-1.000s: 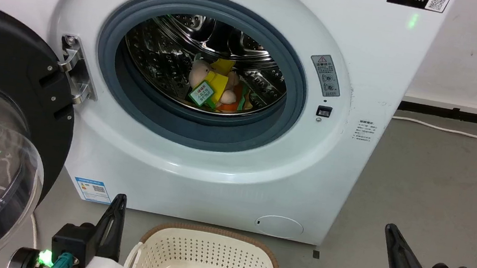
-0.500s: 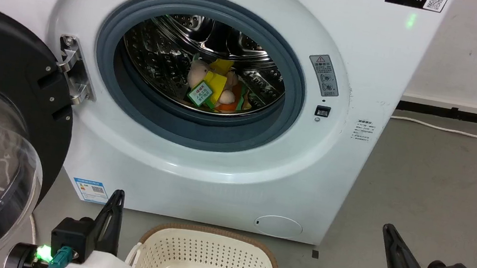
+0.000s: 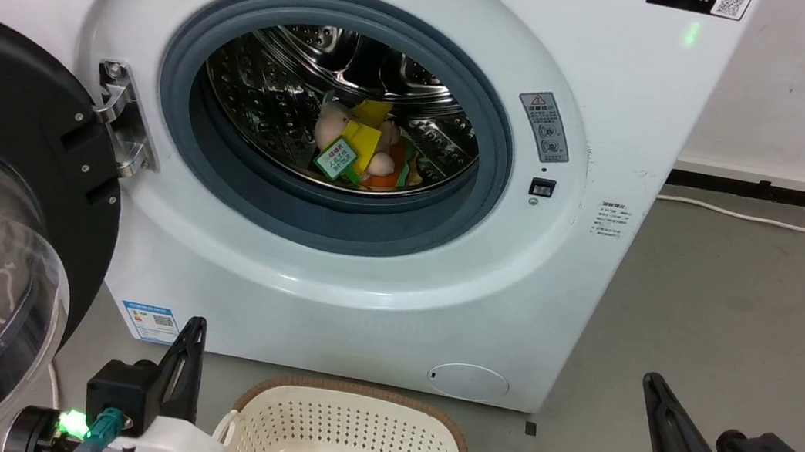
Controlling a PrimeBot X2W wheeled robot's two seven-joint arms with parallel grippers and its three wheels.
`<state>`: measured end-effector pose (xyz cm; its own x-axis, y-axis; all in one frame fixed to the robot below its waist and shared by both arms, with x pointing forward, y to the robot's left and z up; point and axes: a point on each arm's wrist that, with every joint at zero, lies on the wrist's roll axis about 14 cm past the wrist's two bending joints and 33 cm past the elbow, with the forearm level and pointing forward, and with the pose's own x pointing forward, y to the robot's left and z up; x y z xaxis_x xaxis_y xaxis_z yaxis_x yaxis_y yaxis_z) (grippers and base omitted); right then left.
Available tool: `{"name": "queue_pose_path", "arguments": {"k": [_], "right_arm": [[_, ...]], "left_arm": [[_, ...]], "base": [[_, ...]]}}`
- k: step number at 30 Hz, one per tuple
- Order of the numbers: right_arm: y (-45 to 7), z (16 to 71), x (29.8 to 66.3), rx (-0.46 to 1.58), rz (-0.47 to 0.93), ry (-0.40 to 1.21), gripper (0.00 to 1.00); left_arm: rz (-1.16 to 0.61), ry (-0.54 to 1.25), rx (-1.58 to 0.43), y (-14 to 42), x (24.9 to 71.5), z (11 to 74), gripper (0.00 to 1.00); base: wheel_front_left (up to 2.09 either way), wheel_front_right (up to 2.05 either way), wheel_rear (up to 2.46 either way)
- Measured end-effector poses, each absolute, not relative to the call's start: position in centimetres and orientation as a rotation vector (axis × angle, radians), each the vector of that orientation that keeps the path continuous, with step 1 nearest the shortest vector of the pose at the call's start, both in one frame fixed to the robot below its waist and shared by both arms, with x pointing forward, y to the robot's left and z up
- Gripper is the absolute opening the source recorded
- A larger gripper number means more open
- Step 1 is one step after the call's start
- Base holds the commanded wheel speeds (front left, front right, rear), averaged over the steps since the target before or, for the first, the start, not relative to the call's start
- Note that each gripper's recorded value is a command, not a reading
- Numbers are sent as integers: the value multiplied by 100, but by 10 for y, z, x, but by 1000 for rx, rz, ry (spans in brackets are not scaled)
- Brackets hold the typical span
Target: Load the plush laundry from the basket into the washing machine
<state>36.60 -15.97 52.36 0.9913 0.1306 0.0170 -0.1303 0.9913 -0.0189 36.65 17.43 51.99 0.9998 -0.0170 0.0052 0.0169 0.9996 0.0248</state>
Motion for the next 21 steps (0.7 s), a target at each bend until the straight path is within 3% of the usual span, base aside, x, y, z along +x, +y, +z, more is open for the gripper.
{"name": "queue_pose_path", "arguments": {"k": [21], "right_arm": [[-160, 523, 369, -39, 131, 8, 0]], "left_arm": [[-5, 12, 39, 177, 368, 521, 0]], "base": [[0, 0, 0]]}}
